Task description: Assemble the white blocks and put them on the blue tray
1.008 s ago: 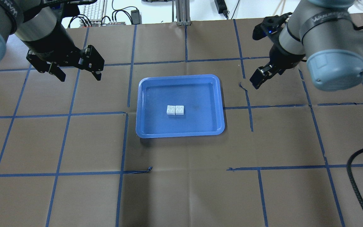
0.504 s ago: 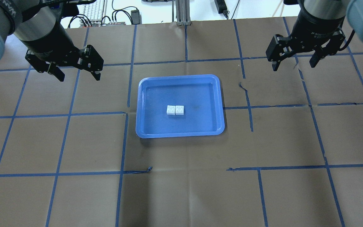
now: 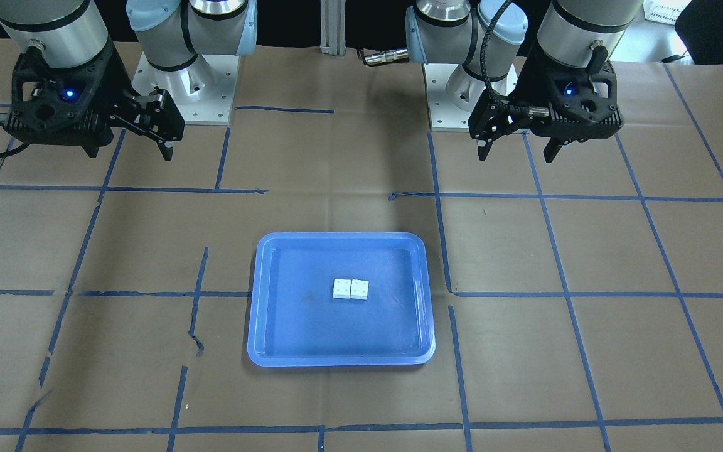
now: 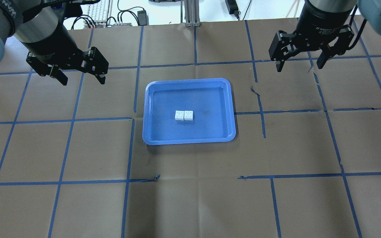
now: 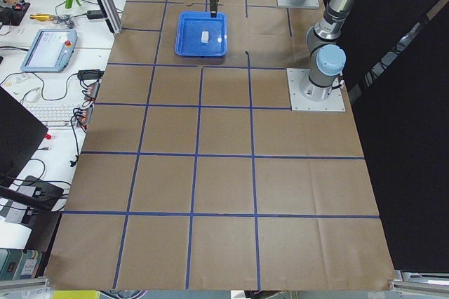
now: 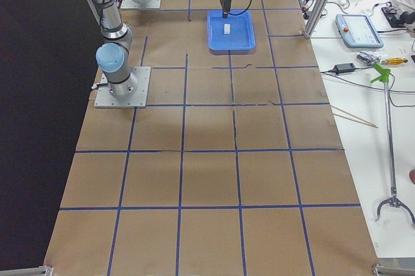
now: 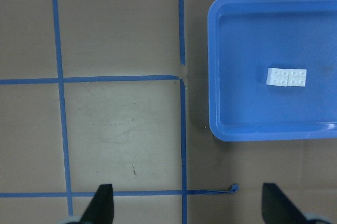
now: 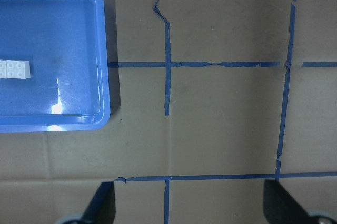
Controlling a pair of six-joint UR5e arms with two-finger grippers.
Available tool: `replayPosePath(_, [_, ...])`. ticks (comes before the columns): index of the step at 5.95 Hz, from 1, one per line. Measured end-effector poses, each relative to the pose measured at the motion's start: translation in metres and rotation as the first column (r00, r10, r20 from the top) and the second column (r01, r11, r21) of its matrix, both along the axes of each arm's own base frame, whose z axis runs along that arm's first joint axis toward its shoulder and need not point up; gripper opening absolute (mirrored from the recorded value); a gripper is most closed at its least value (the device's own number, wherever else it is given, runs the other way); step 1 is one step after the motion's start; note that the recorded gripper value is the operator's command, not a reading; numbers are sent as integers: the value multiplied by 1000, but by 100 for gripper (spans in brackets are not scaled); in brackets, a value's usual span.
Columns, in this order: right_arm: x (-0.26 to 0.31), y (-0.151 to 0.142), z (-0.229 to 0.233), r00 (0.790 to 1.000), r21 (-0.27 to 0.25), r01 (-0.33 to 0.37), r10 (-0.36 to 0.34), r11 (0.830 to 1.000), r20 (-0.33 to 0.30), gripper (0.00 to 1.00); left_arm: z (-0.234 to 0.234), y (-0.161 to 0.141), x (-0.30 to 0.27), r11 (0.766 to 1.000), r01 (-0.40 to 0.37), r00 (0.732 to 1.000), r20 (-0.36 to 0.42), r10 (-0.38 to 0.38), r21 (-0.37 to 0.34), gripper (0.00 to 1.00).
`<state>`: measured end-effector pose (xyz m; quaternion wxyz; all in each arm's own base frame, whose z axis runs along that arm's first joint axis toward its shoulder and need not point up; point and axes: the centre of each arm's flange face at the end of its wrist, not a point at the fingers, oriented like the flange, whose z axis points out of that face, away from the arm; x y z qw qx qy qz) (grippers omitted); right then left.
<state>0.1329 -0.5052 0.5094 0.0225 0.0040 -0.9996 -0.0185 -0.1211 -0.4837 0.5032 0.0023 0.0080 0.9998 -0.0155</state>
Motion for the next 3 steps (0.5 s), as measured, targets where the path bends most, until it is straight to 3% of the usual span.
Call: replayPosePath(3, [-2, -1, -2, 1000, 4, 3, -3, 1000, -1, 100, -1, 0, 0, 1000, 1, 1000, -1, -1, 2, 100])
